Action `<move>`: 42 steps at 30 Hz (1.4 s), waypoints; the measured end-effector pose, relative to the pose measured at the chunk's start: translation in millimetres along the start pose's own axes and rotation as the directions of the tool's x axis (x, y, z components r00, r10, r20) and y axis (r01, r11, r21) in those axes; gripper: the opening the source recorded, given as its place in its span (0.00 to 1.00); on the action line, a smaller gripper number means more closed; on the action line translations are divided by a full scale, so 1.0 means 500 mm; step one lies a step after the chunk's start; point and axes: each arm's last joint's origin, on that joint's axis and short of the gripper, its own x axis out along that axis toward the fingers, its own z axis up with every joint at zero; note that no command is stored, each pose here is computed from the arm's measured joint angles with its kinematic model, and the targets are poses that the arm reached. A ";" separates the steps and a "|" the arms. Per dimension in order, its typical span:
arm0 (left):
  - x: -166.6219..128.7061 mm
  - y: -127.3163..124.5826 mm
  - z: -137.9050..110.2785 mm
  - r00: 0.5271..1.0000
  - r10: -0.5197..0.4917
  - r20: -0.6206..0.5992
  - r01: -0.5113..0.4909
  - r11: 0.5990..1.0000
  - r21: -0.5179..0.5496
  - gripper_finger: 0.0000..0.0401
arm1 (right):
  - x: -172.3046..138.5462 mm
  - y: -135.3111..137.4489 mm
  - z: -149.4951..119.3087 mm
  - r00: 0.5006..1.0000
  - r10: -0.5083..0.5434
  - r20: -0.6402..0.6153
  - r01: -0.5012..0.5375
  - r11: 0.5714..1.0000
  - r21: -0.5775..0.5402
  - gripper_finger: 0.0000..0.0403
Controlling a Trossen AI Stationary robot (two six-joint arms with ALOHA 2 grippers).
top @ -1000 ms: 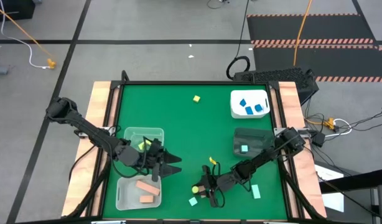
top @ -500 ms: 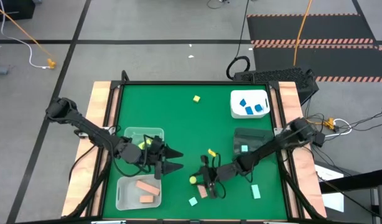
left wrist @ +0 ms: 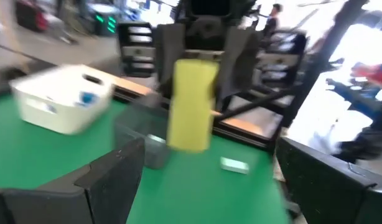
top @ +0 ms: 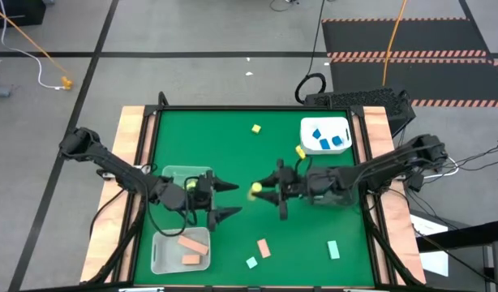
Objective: Sort & place blocks by color
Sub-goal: Put the green block into the transparent bin
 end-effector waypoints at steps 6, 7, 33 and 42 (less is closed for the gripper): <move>0.019 0.037 0.014 0.996 0.082 0.028 -0.083 0.995 0.052 0.90 | -0.001 -0.023 0.022 0.998 -0.027 0.055 0.024 0.999 0.046 0.28; 0.022 0.043 0.016 0.995 0.092 0.032 -0.094 0.994 0.061 0.90 | 0.000 -0.028 0.024 0.998 -0.035 0.060 0.031 0.998 0.057 0.28; 0.070 0.210 0.074 0.976 0.211 0.059 -0.216 0.972 0.097 0.82 | 0.040 -0.179 0.046 0.973 -0.175 0.153 0.165 0.983 0.077 0.28; 0.072 0.223 0.078 0.977 0.205 0.055 -0.210 0.971 0.115 0.34 | 0.039 -0.189 0.049 0.969 -0.190 0.158 0.179 0.981 0.082 0.28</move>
